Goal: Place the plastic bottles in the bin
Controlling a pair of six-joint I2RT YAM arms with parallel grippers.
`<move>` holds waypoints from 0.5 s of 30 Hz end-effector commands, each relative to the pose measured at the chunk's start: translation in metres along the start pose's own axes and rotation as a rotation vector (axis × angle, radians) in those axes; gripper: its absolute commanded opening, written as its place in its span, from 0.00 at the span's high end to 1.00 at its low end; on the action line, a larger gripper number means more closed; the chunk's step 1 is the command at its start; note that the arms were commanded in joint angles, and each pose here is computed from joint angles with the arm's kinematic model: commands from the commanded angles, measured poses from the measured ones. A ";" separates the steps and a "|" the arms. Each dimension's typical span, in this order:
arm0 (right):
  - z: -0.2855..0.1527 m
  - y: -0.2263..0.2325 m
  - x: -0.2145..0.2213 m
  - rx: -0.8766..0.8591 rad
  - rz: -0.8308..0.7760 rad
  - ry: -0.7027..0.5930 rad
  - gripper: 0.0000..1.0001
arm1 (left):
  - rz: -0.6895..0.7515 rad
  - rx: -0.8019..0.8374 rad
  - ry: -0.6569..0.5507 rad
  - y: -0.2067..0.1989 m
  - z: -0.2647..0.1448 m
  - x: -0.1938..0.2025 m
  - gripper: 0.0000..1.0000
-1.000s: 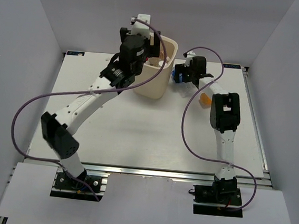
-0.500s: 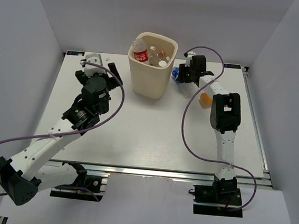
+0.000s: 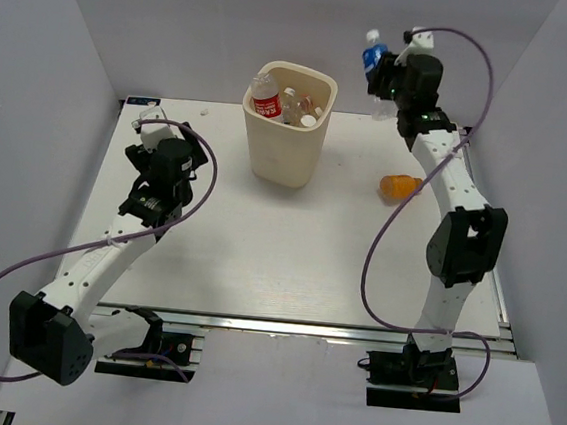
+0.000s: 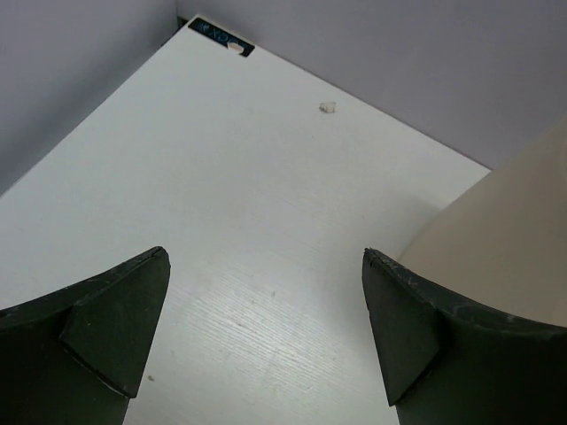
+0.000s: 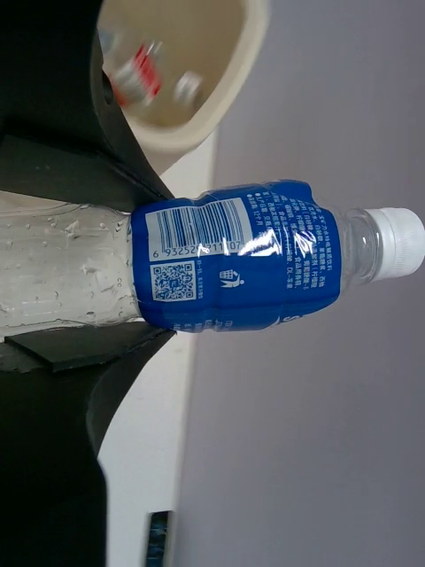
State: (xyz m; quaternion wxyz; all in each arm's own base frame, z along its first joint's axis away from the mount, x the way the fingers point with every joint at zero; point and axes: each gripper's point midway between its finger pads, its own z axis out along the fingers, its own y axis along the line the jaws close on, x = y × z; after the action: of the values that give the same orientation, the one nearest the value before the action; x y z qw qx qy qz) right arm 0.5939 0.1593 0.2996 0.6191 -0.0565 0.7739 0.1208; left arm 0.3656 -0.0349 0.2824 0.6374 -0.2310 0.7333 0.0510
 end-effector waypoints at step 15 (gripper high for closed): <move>-0.023 0.202 -0.133 -0.631 -0.049 -0.565 0.74 | -0.045 0.057 0.074 0.002 0.018 0.018 0.02</move>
State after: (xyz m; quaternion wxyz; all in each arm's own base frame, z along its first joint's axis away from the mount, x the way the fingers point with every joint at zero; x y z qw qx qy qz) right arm 0.5805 0.3025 0.4285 0.7353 -0.1730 0.5750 0.3143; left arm 0.3767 -0.0298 0.2588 0.6140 -0.2306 0.7545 0.0226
